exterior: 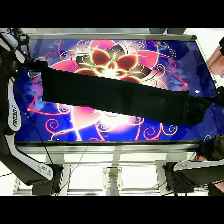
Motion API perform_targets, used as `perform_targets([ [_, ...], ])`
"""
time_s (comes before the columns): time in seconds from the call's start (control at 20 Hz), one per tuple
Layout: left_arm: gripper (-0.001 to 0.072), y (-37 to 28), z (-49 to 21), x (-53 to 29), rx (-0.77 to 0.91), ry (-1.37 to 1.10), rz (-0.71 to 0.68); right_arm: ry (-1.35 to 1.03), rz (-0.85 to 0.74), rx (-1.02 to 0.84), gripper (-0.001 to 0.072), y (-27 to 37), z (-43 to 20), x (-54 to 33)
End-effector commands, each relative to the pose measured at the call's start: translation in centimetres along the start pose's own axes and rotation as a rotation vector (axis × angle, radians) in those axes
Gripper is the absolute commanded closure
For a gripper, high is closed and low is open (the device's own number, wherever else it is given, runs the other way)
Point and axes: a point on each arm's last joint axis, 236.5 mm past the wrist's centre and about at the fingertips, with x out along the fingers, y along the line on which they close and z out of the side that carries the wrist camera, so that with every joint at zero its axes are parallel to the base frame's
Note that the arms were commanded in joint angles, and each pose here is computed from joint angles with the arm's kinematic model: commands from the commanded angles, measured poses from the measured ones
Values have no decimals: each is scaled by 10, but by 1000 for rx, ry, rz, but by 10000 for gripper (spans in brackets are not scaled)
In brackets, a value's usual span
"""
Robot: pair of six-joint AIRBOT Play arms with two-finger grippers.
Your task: Fold the clothes and pants, and hang the long-sleeved shirts on hangers.
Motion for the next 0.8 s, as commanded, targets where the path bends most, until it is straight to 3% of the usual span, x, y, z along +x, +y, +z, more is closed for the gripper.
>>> perform_targets([
  [0.0,684,-4,-3,10,-4,4,-7,20,12,-9,695,4,-2,22],
  [0.2,667,1,-8,19,6,16,11,-49,10,-45,695,19,14,27],
  [0.3,562,1,-10,26,-11,19,11,-75,10,-64,660,29,20,29],
  [0.4,419,1,-13,32,-17,23,10,-94,12,-76,434,38,24,31],
  [0.45,401,1,-14,33,-17,25,9,-105,13,-70,350,41,27,32],
  [0.5,401,1,-14,33,-16,25,10,-110,16,-53,313,43,28,31],
  [0.65,401,5,-8,26,-11,26,21,-132,22,-26,312,49,38,17],
  [0.7,382,10,-5,21,5,29,40,-138,26,-31,312,53,42,8],
  [0.75,306,15,-2,15,18,37,59,-148,29,-44,313,58,48,-5],
])
